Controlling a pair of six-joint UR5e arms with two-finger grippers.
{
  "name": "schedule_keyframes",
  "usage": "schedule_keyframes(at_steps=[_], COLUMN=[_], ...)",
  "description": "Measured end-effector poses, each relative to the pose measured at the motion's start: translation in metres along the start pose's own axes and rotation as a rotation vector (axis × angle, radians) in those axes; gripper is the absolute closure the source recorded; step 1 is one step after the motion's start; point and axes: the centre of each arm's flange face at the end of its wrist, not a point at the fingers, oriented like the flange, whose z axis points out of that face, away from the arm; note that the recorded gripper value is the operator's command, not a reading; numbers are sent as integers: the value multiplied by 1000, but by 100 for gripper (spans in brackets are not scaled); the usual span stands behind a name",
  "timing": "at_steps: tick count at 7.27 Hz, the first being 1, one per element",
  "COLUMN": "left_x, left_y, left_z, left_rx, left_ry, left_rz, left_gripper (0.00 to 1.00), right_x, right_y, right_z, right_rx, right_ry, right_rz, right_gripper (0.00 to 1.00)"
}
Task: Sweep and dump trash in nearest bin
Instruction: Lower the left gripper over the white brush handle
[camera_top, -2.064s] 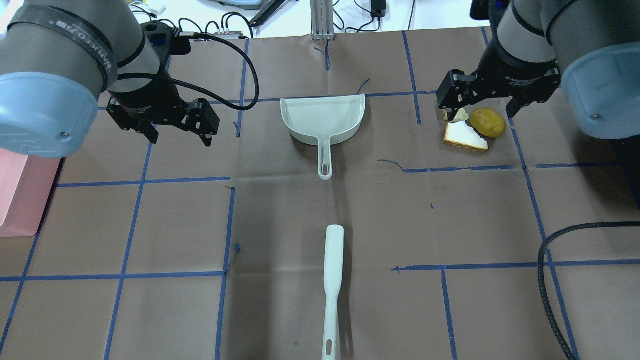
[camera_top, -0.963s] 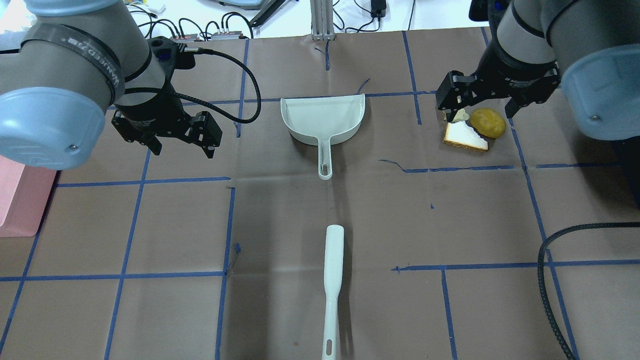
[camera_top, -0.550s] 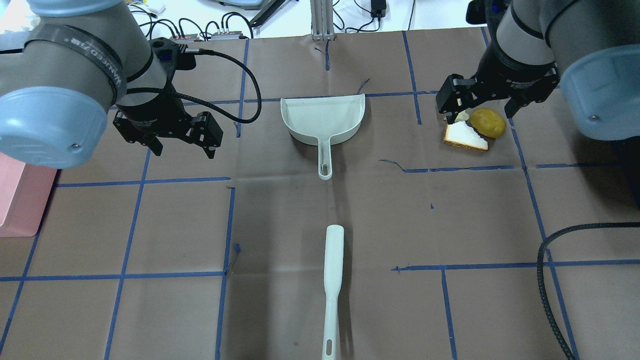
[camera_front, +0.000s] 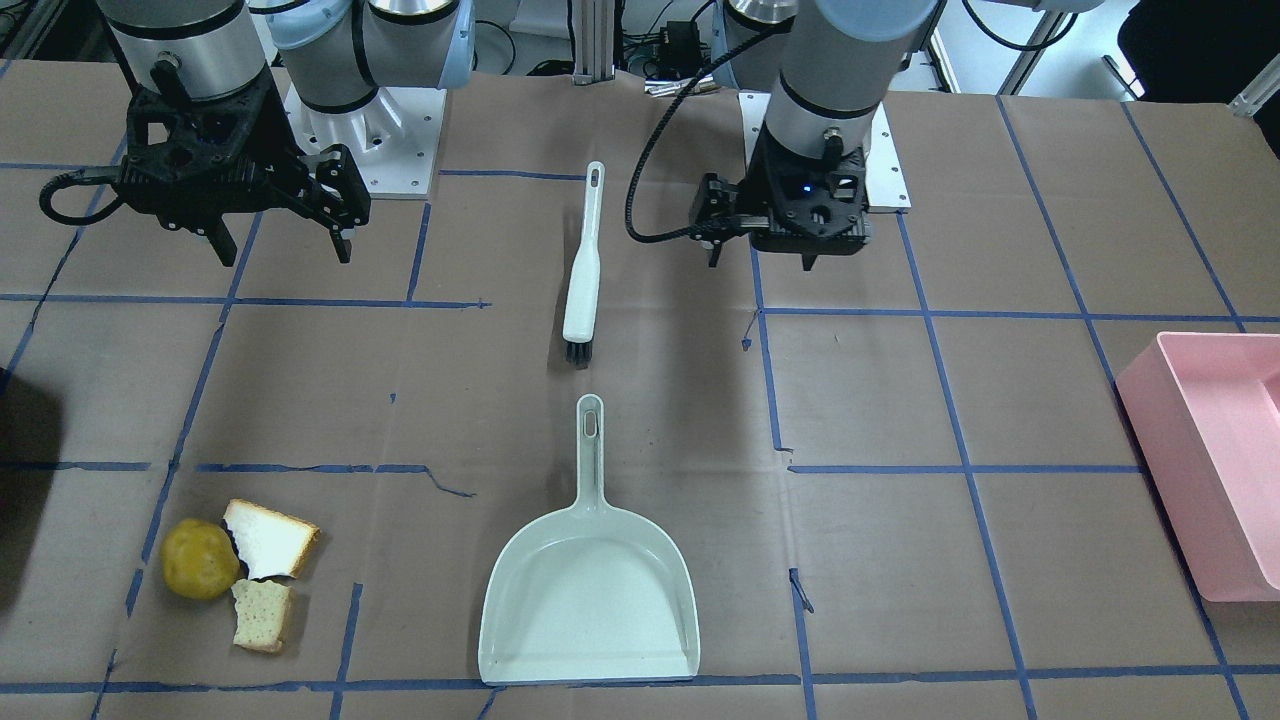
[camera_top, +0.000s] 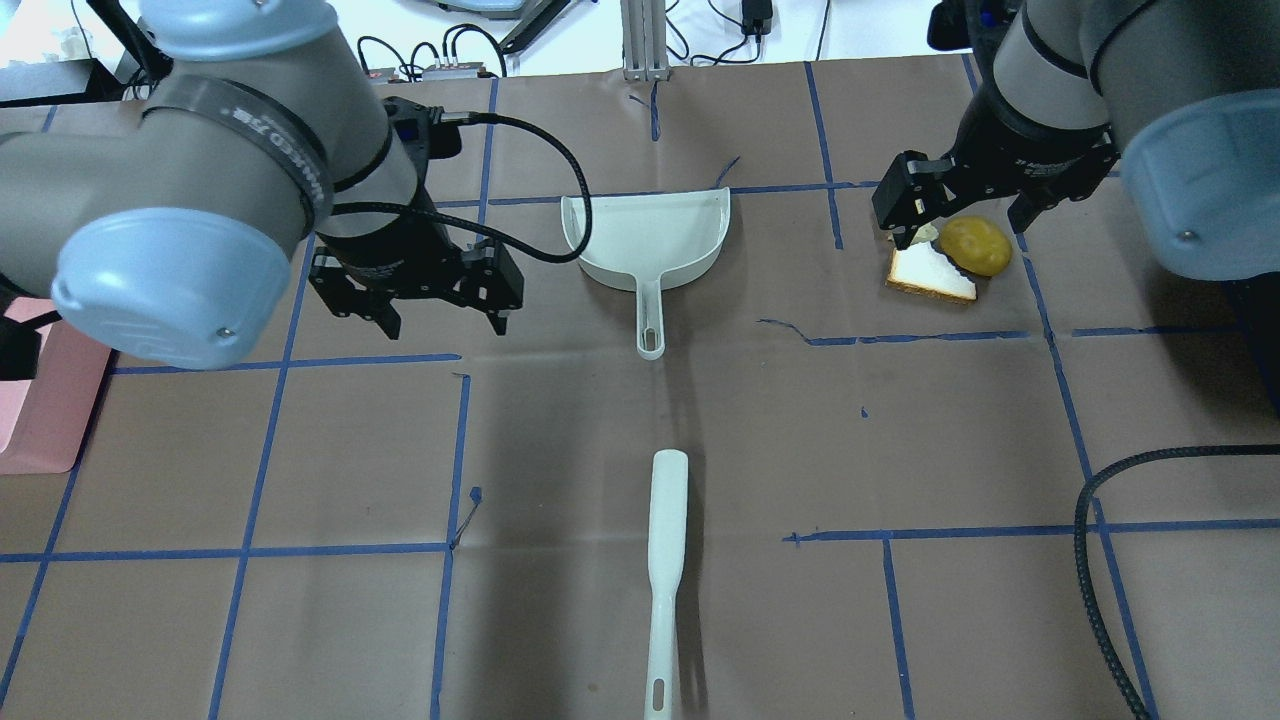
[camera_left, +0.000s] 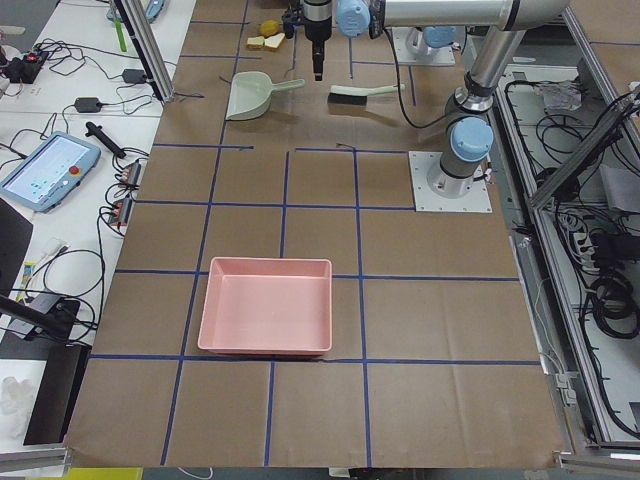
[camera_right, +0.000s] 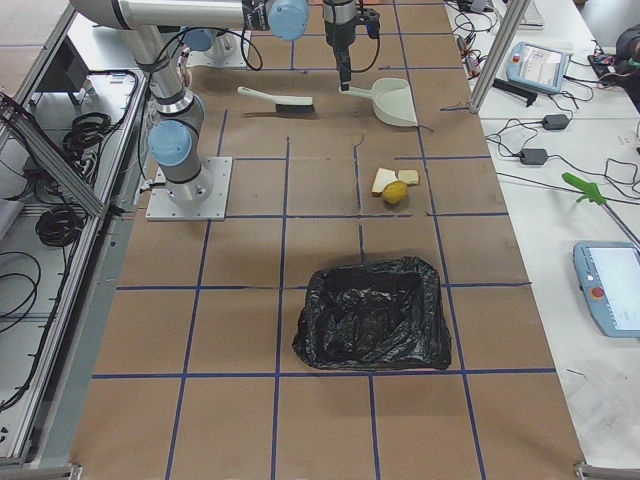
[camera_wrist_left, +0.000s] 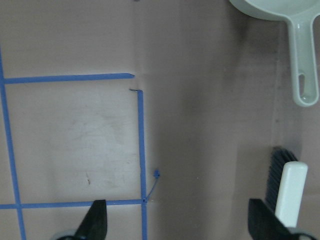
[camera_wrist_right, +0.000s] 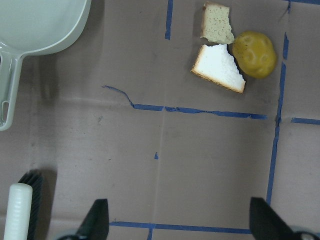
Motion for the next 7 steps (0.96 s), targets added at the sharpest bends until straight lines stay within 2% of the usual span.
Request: schedule_keyframes(at_steps=[4,7], left_x=[72,106], left_y=[97,149], left_z=[84,117], left_rx=[37,41], left_ry=[7,7], left_rz=[-57,14], left_gripper=[1,1], right_x=[1,3], right_y=[-1,-3], right_z=[0,4], right_rx=[7,-3], right_ry=[3,15], right_rz=[1,7], right_gripper=[0,0])
